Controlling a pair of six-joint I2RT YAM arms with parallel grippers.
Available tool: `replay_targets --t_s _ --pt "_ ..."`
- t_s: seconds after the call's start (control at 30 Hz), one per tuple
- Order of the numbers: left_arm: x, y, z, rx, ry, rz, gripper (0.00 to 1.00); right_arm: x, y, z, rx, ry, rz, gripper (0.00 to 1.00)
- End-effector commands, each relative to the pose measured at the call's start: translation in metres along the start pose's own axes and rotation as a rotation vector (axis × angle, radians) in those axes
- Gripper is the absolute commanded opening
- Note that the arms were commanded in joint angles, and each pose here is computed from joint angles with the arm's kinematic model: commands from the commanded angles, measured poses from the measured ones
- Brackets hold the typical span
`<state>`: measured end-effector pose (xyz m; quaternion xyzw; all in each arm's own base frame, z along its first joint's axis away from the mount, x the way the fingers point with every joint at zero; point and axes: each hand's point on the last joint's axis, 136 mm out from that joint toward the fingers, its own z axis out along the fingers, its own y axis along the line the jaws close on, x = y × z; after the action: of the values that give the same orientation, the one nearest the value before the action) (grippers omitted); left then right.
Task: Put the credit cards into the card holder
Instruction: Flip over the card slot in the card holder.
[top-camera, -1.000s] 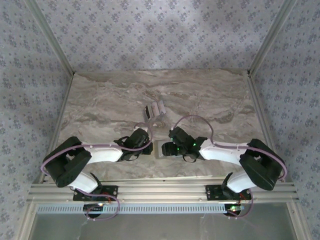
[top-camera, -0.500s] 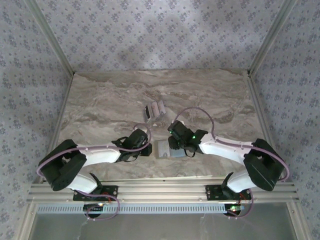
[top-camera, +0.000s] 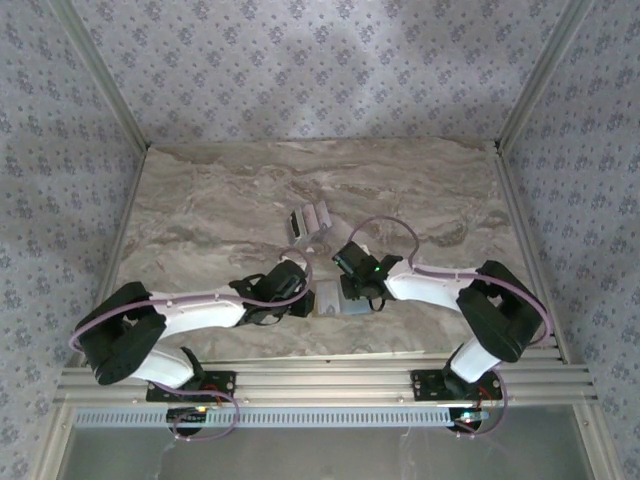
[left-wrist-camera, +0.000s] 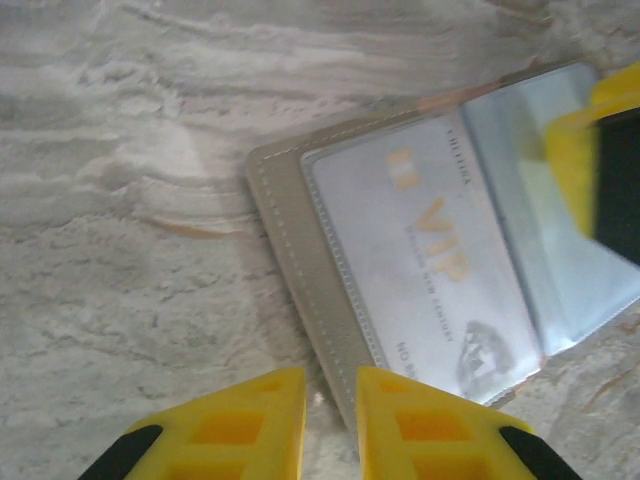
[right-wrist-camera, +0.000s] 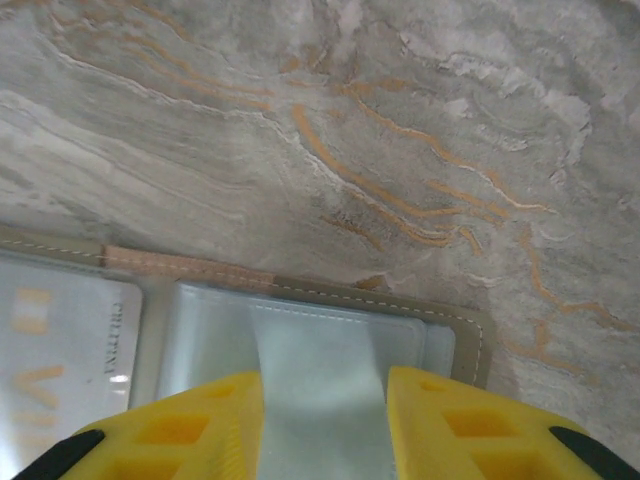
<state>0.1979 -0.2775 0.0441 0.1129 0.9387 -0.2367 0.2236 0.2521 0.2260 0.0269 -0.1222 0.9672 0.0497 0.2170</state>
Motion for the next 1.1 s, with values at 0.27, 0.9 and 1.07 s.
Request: replay_targets --t_s 0.27,0.9,1.07 --pt "-0.001 -0.011 0.009 -0.003 0.025 0.052 0.22 0.014 -0.003 0.015 0.021 0.016 0.003 0.22" --pt "0.031 0.010 0.038 -0.049 0.092 0.023 0.22 -0.001 0.046 -0.026 -0.278 -0.078 0.006 0.00" --pt "0.032 0.009 0.040 -0.041 0.093 0.016 0.22 -0.002 0.062 -0.025 -0.353 -0.069 0.001 0.00"
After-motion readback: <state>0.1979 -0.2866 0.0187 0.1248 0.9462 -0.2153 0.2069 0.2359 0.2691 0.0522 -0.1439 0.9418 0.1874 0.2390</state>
